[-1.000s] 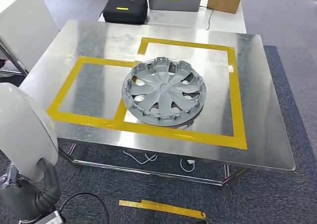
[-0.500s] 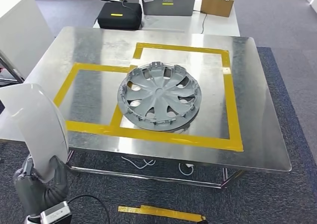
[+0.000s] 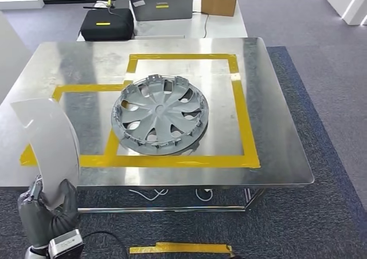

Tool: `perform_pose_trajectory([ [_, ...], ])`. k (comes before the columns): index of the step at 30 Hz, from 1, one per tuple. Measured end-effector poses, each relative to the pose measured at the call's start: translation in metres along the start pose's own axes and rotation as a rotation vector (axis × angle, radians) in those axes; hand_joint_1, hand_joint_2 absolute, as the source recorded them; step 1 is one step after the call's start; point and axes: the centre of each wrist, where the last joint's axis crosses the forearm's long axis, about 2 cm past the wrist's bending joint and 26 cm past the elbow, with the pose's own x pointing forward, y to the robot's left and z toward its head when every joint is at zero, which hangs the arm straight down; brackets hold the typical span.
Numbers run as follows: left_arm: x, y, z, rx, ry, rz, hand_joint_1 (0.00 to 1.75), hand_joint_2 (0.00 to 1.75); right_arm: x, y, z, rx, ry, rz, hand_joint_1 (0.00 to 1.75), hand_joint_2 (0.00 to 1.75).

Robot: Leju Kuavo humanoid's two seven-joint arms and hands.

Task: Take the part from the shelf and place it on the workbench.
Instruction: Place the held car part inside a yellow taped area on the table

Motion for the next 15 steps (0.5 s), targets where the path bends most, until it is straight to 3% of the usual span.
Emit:
perform_pose_trajectory([
  [8, -0.028, 0.027, -0.016, -0.009, 0.031, -0.176, 1.75, 1.75, -0.001, 0.0, 0.0, 0.026, -0.037, 0.013, 0.0, 1.75],
  [15, -0.082, 0.093, -0.046, 0.069, 0.059, -0.53, 1.75, 1.75, -0.001, 0.0, 0.0, 0.066, -0.058, 0.021, 0.0, 1.75],
])
